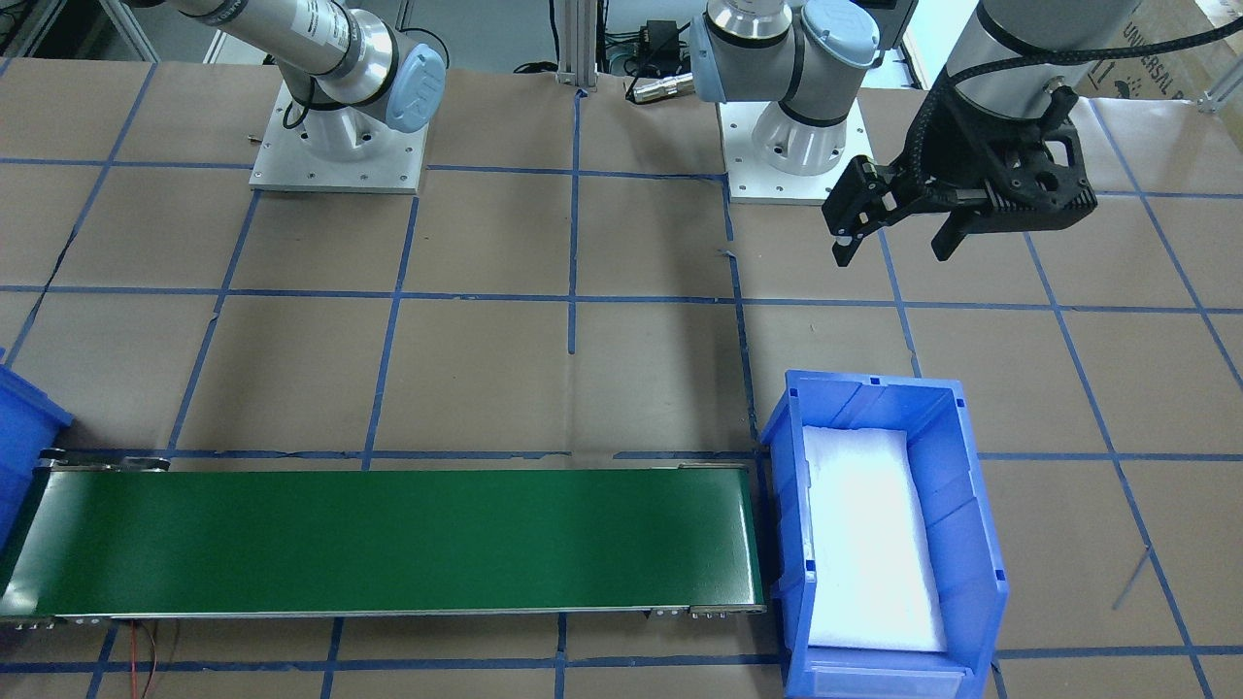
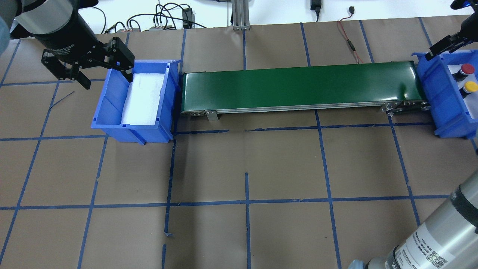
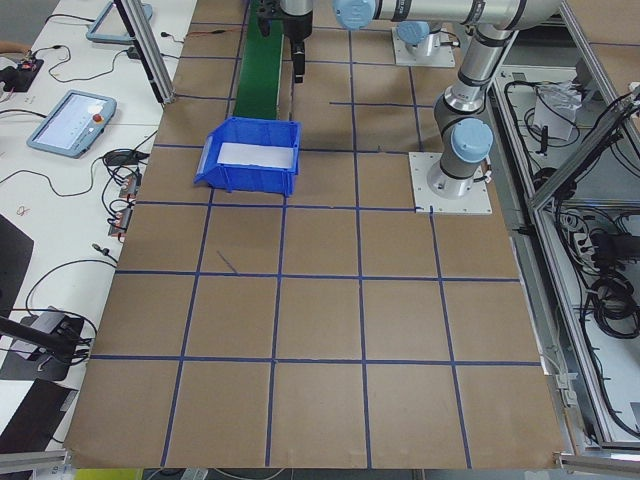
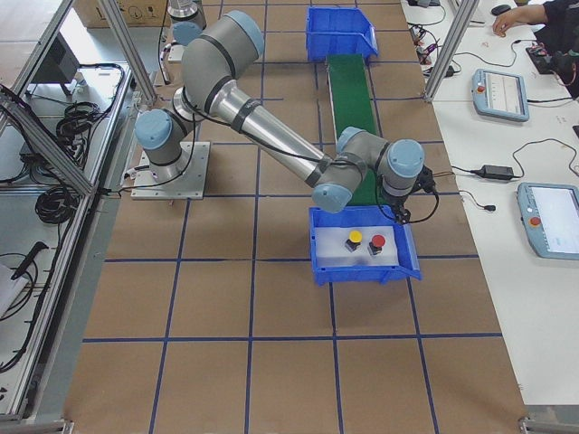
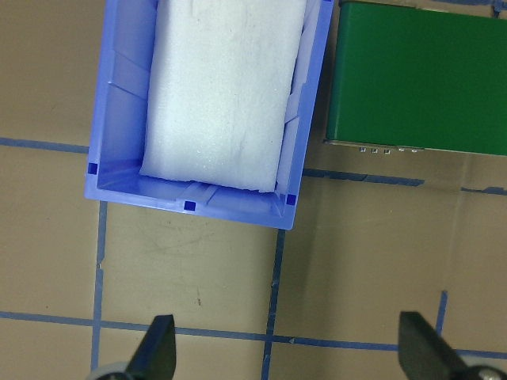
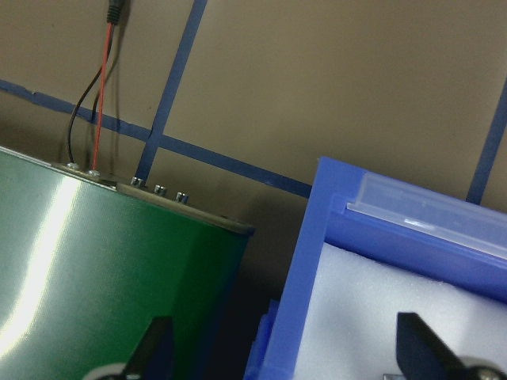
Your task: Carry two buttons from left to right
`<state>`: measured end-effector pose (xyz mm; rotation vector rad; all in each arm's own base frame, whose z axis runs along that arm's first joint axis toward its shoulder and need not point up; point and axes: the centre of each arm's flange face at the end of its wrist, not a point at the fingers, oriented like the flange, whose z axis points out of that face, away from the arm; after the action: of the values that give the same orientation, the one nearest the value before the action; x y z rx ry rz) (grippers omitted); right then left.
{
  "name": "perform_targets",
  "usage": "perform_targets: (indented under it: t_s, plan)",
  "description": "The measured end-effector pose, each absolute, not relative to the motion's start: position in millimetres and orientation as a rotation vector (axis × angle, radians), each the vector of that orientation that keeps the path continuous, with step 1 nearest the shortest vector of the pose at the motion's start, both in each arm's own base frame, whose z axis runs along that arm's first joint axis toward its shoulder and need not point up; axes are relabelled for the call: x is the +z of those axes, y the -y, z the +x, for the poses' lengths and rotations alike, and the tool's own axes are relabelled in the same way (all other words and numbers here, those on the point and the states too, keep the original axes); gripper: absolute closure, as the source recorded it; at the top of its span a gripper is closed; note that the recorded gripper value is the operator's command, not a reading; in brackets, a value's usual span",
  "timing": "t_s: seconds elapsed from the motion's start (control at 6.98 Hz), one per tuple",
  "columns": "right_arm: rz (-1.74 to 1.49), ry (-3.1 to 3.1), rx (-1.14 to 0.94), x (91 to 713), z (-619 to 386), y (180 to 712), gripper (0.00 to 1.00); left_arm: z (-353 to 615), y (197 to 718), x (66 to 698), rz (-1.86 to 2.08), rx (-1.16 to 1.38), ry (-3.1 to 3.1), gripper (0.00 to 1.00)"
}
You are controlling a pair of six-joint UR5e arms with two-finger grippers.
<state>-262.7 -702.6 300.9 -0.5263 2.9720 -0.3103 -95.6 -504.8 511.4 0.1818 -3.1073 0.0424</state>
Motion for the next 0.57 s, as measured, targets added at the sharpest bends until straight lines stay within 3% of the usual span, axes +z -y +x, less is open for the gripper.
perform_targets:
  t_s: [0.57]
  plan:
    - [-0.526,-3.086,-0.298,386.6,-215.9,685.6,0.00,-95.5,504.8,511.5,0.182,0.043,3.108,0.00]
